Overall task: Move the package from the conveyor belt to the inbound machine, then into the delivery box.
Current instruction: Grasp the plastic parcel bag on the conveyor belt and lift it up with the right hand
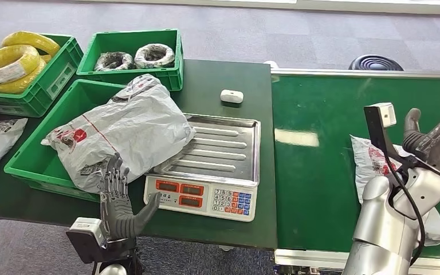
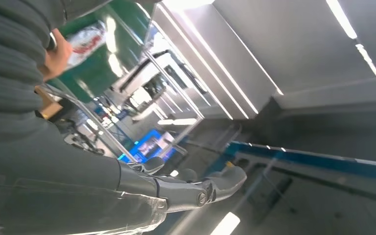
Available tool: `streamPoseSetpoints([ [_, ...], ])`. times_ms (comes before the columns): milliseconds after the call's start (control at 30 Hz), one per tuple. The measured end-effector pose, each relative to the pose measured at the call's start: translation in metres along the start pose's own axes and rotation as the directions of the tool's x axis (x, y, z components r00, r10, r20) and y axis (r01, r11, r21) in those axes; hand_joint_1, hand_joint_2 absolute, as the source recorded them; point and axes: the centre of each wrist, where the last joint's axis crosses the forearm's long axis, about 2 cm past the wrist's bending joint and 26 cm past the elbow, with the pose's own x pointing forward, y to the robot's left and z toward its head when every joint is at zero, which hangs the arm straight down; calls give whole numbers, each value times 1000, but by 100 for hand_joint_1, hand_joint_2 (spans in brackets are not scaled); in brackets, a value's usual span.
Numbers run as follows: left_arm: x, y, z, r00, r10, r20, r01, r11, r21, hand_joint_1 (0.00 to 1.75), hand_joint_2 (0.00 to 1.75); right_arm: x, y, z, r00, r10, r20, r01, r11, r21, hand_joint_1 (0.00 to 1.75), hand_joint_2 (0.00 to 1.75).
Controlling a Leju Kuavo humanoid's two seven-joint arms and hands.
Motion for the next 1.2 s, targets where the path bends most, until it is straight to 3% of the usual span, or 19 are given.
streamPoseSetpoints([
  [100, 1, 2, 0, 1000, 0, 5, 0, 1000, 1, 0, 175, -2, 33, 9, 993, 17, -115, 2, 986, 166, 0, 175],
  [167, 2, 3, -1, 1000, 1, 8, -1, 1000, -2, 0, 175, -2, 54, 18, 989, 35, -142, 14, 944, 329, 0, 175],
  [267, 2, 4, -1, 1000, -1, 10, 1, 1000, -5, 0, 175, -2, 75, 32, 989, 48, -139, 37, 834, 551, 0, 175],
  [400, 1, 6, -1, 1000, -7, 12, 7, 1000, -7, 0, 175, -3, 91, 51, 990, 72, -120, 44, 654, 755, 0, 175],
  [667, -1, 13, -2, 1000, -21, 14, 21, 1000, -11, 0, 175, -20, 102, 79, 991, -15, -134, 132, 315, 940, 0, 175],
  [767, -1, 17, -3, 1000, -24, 13, 24, 1000, -7, 0, 175, -27, 103, 86, 989, -23, -146, 147, 250, 957, 0, 175],
  [900, -2, 20, -4, 999, -32, 13, 32, 999, -2, 0, 175, -33, 103, 88, 989, -16, -148, 148, 237, 960, 0, 175],
  [967, -2, 22, -4, 999, -34, 13, 34, 999, 0, 0, 175, -34, 103, 88, 990, 4, -143, 137, 265, 954, 0, 175],
  [1067, -1, 25, -2, 999, -34, 11, 34, 999, 12, 0, 175, -37, 101, 79, 988, 104, -114, 59, 428, 902, 0, 175],
  [1133, 2, 28, 0, 999, -33, 12, 33, 999, 22, 0, 175, -41, 99, 63, 975, 196, -106, -25, 567, 824, 0, 175],
  [1200, 4, 31, 2, 999, -33, 14, 33, 999, 27, 0, 175, -45, 96, 44, 954, 277, -117, -99, 657, 748, 0, 175],
])
